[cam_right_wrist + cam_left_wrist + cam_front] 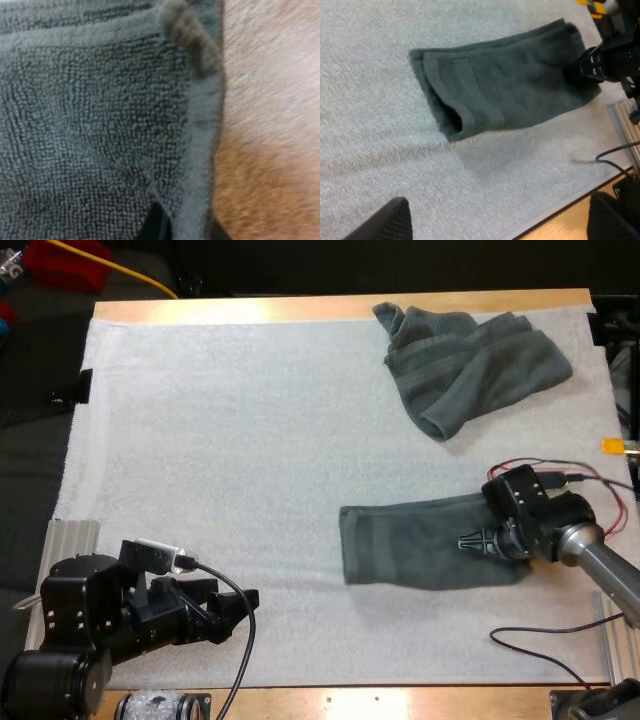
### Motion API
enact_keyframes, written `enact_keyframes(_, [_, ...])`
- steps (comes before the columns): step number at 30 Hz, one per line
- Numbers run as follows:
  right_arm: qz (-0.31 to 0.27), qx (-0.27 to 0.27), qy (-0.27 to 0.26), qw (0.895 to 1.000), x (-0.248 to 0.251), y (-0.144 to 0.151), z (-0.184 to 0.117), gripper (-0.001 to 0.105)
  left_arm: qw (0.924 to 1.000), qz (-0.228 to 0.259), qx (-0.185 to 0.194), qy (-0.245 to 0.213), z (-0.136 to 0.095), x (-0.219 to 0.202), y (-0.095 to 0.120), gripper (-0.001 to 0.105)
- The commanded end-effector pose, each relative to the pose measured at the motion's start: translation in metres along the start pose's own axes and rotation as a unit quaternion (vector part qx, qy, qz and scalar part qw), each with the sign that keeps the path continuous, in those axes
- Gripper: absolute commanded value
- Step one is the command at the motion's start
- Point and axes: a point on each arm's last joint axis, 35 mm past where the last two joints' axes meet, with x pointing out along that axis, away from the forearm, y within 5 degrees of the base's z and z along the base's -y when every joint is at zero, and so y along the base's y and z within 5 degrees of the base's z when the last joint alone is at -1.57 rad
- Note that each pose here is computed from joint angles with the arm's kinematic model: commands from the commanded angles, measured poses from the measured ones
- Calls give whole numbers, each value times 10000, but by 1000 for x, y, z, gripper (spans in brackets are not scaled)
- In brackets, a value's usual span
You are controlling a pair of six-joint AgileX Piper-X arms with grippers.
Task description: Pick towel from pile, fold and stack
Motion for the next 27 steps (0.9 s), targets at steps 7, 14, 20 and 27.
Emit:
enact_keyframes(7, [-235,-82,117,9996,-24,-7,10,1,9995,-298,11,51,-1,-2,-4,69])
enact_keyframes(14, [859,227,6,9960,-41,-2,22,1,9995,-297,12,51,-1,-2,-4,69])
enact_keyframes(20, [1640,479,-16,9853,-43,9,24,1,9995,-297,12,51,-1,-2,-4,69])
enact_keyframes(27, [2188,480,-354,9740,-49,38,33,1,9995,-297,12,51,-1,-2,-4,69])
